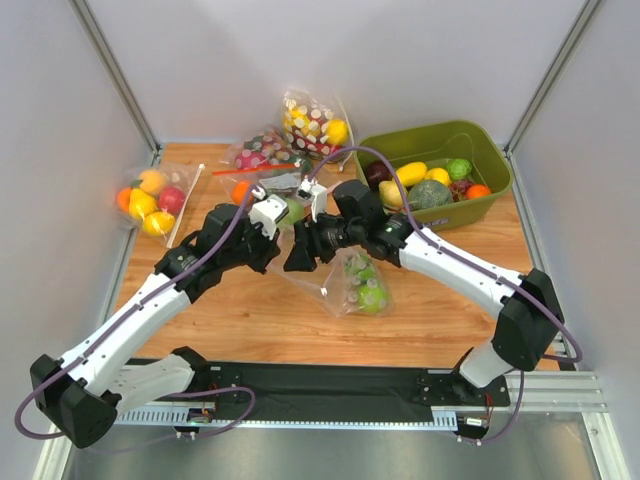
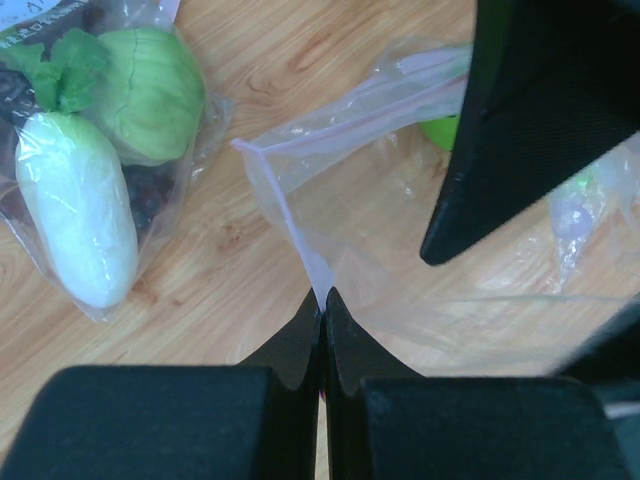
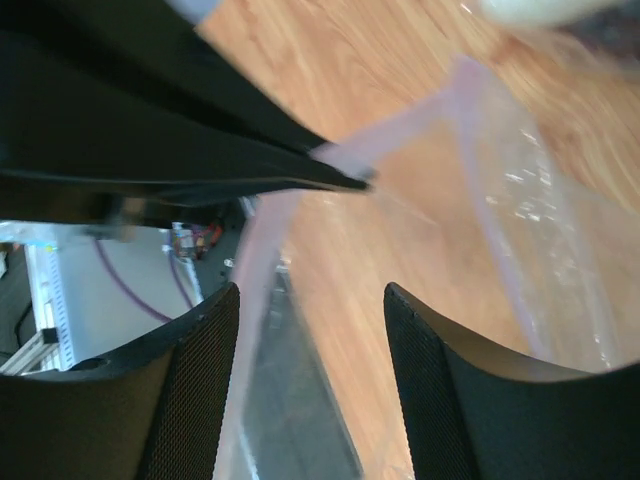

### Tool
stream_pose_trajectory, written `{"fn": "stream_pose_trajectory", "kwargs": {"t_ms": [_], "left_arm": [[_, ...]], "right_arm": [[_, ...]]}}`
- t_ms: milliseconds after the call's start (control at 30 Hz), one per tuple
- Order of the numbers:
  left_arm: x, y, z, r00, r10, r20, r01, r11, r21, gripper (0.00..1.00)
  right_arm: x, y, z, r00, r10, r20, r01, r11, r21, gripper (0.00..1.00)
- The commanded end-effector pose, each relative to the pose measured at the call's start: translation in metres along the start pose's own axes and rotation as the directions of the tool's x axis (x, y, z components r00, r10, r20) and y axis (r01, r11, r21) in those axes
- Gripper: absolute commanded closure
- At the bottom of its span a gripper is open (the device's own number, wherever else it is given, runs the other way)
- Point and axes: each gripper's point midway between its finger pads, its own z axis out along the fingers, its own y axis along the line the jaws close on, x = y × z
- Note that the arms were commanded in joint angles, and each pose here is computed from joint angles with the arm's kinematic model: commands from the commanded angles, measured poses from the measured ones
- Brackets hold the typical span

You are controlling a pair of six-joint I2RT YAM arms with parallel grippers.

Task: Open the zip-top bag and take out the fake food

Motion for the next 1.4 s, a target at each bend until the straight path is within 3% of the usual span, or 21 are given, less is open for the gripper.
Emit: {"fn": "stream_pose_trajectory", "kwargs": {"t_ms": [0,200,400,700,967,1367], "left_arm": [[-0.027,0.0,-0.015,0.994,0.052,0.101,-0.051,0.999,-0.007,1.0],[-0.053,-0.018,-0.037,0.972,0.05,0.229,-0.069,0.995,0.075,1.0],[-0.079,-0.038,-0.055,0.956,0.008,0.292,-0.061,0.983,0.173,1.0],[-0.088,-0.049,-0.042,0.965,-0.008,0.264,-0.054,0.972,0.228,1.0],[-0.068,-0.045,-0.017,0.981,-0.005,0.194,-0.038,0.975,0.217,1.0],[-0.046,-0.033,-0.004,0.992,0.006,0.125,-0.026,0.987,0.16,1.0]], "right_arm": [[0.01,-0.032,0.002,0.998,0.06,-0.017,-0.056,0.986,0.157,0.39],[0.013,-0.073,-0.015,0.998,0.008,-0.062,0.019,0.903,0.428,0.4],[0.034,-0.095,-0.031,0.985,-0.018,-0.172,0.11,0.834,0.54,0.39],[0.083,-0.123,-0.039,0.932,0.025,-0.361,0.202,0.792,0.577,0.37],[0.111,-0.134,-0.052,0.882,0.067,-0.467,0.254,0.766,0.591,0.37],[0.145,-0.15,-0.076,0.839,0.181,-0.513,0.266,0.685,0.678,0.31]]}}
